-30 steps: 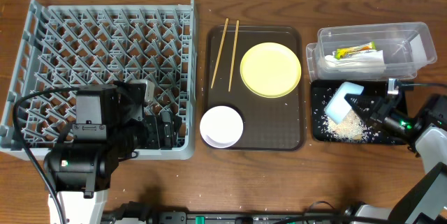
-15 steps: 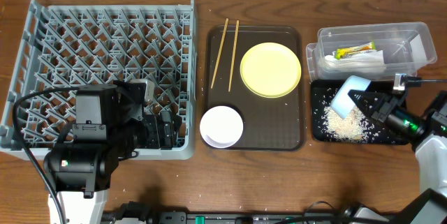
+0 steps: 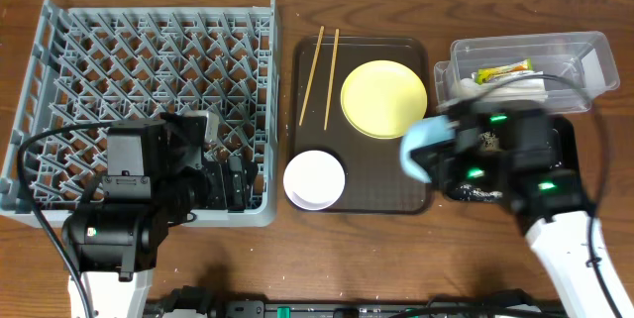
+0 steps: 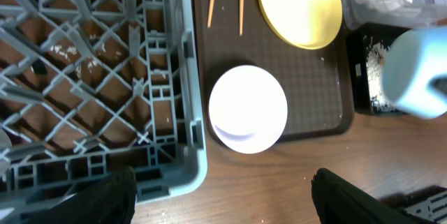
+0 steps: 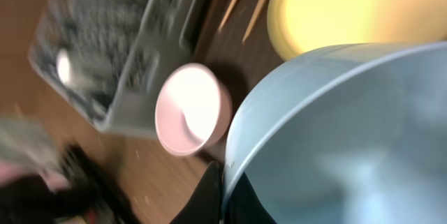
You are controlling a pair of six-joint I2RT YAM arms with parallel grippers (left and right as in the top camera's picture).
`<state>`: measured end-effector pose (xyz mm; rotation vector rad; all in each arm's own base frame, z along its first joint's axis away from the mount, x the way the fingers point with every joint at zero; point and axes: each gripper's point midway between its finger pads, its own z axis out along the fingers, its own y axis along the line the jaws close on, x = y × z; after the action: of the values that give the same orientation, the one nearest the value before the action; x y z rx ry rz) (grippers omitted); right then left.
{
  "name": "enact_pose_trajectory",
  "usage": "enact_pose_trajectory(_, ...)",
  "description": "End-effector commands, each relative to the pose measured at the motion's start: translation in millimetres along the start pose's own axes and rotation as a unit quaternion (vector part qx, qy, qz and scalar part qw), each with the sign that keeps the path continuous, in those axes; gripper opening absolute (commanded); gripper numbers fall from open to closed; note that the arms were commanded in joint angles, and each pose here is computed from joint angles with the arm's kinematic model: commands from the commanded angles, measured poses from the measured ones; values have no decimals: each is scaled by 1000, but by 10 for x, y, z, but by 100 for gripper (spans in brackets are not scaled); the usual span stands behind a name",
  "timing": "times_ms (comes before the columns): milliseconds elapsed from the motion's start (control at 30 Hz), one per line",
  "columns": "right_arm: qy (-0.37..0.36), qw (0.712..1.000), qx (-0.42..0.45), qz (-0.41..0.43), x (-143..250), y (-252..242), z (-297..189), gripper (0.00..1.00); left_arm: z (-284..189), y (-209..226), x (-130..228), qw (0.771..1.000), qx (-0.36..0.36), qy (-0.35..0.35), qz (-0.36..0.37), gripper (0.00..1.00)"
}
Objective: Sort waste into correct bins and load items into the dishwasher
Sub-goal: 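Return the empty blue bowl upside down onto the brown tray, then reach the left gripper to the chopsticks and grasp one chopstick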
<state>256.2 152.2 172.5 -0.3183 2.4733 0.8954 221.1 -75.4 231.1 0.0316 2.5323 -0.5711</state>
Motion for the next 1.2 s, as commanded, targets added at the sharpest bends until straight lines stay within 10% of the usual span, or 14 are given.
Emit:
enact_pose_trajectory(0,42,987,139,-66,194,-105,226,1,-40,-67,-78,1000,11,-14,14,81)
enact_pose_trajectory(300,129,959,240,-79,704,-129,880,3,-53,-96,-286,998,16,-55,21,77)
enact_pose_trajectory(567,102,964,231,-87,464,-48,828,62,-6,-153,-582,997,14,-68,34,74)
enact_pose_trajectory(1167,-39,981,153,112,-527,-370,-251,76,1655,-543,-1208,976,-102,6,192,70)
